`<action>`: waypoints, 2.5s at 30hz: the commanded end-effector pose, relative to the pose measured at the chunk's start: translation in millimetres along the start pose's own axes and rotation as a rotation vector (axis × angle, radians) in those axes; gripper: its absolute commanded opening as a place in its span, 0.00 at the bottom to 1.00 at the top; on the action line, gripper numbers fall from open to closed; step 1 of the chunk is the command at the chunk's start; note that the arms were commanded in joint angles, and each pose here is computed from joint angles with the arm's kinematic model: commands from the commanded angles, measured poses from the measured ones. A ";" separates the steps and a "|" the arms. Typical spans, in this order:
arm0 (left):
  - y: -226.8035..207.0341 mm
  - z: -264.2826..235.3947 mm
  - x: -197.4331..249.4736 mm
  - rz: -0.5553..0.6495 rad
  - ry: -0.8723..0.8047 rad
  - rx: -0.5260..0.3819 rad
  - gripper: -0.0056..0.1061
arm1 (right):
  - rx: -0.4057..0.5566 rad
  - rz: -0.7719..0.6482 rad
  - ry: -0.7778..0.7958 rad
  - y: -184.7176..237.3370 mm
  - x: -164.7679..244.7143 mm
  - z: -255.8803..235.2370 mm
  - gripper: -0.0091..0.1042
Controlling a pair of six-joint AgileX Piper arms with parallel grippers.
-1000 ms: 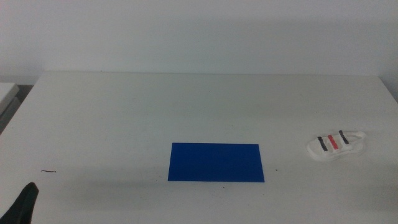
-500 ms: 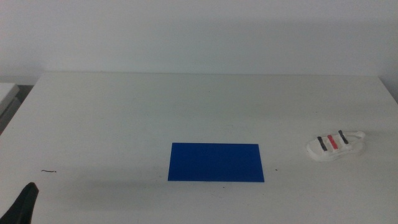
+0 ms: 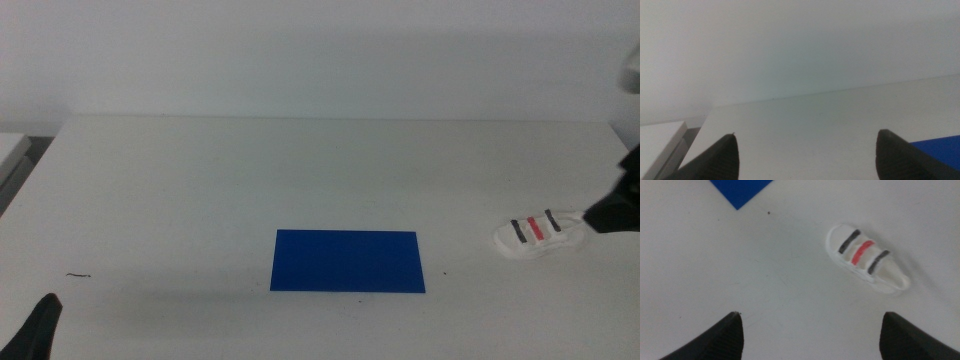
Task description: Use one arm to grab the shoe from the table and place it on the mat.
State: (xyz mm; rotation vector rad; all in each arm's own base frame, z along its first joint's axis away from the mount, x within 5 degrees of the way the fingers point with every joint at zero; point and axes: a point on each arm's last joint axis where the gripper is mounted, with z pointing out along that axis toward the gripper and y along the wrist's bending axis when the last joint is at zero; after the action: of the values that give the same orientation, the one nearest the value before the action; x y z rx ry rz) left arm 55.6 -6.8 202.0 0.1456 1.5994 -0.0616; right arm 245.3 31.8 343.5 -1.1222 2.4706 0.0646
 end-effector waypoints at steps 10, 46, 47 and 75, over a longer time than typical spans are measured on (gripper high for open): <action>-0.5 0.4 -0.8 -0.005 -0.007 0.008 0.89 | -0.058 -0.381 0.189 -49.4 -12.8 83.7 0.90; -0.5 0.4 -0.8 -0.005 -0.007 0.008 0.89 | 0.079 -0.637 0.285 -14.5 -79.9 154.1 0.06; -0.5 0.4 -0.8 -0.005 -0.007 0.008 0.89 | 0.071 -0.649 0.263 0.6 -92.8 151.1 0.06; -0.5 0.4 -0.8 -0.005 -0.007 0.008 0.89 | -0.068 -0.676 0.195 114.8 -156.7 242.0 0.11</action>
State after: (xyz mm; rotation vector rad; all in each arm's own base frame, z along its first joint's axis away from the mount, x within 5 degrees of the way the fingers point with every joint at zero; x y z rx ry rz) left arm 55.6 -6.8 202.0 0.1456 1.5994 -0.0616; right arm 339.8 270.1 174.8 -2.0044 2.1125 -0.1682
